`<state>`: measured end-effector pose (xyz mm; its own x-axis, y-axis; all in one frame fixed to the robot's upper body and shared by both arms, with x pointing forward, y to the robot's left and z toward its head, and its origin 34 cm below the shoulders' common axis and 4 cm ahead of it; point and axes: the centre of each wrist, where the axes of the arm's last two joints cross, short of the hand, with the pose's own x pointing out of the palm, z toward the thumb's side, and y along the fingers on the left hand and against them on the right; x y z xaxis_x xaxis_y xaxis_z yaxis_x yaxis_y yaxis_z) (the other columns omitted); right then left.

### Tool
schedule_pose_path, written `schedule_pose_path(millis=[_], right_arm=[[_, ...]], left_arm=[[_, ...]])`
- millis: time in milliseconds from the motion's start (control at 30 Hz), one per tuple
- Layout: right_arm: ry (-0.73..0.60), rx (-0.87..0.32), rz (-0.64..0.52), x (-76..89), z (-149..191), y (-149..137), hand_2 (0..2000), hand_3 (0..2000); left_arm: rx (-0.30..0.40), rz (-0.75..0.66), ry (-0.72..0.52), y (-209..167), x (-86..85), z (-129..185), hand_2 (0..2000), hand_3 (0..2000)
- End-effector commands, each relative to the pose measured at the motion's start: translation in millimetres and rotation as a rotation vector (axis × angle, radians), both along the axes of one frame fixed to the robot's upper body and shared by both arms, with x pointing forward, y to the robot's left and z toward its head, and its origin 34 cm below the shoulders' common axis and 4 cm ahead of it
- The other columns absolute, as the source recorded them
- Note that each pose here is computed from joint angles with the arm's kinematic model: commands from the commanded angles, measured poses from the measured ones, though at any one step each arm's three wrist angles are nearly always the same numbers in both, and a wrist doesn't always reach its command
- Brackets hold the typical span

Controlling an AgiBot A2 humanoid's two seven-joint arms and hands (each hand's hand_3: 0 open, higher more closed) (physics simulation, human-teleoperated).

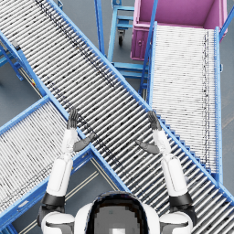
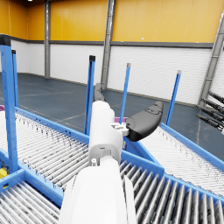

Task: Pick up the oil and place it on the left assembly line, put the cola on the right, and keep Sprite still

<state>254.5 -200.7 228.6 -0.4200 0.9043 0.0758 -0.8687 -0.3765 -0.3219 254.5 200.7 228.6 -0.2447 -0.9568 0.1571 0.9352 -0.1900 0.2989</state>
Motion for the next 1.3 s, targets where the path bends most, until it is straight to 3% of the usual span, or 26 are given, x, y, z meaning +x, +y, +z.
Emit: schedule_pose_path(millis=[33, 633, 933, 1133, 1300], right_arm=[[0.000, 0.000, 0.000, 0.0, 0.0, 0.0, 0, 0], [0.013, 0.000, 0.011, 3.7, -2.5, 4.3, 0, 0], [-0.205, 0.157, -0.115, 0.0, 37.3, -1.2, 0, 0], [-0.278, 0.203, -0.164, -1.3, 54.8, -12.1, 0, 0], [-0.385, 0.044, -0.306, -3.4, 65.5, -19.6, 0, 0]], left_arm=[[0.000, 0.000, 0.000, 0.0, 0.0, 0.0, 0, 0], [-0.001, -0.012, 0.008, -4.6, 3.4, -1.4, 0, 0], [-0.086, 0.009, -0.309, 14.9, 4.3, 51.8, 0, 0], [-0.115, 0.052, -0.368, 25.8, 3.8, 65.2, 0, 0], [0.054, 0.196, -0.469, 33.4, 2.9, 82.1, 0, 0]])
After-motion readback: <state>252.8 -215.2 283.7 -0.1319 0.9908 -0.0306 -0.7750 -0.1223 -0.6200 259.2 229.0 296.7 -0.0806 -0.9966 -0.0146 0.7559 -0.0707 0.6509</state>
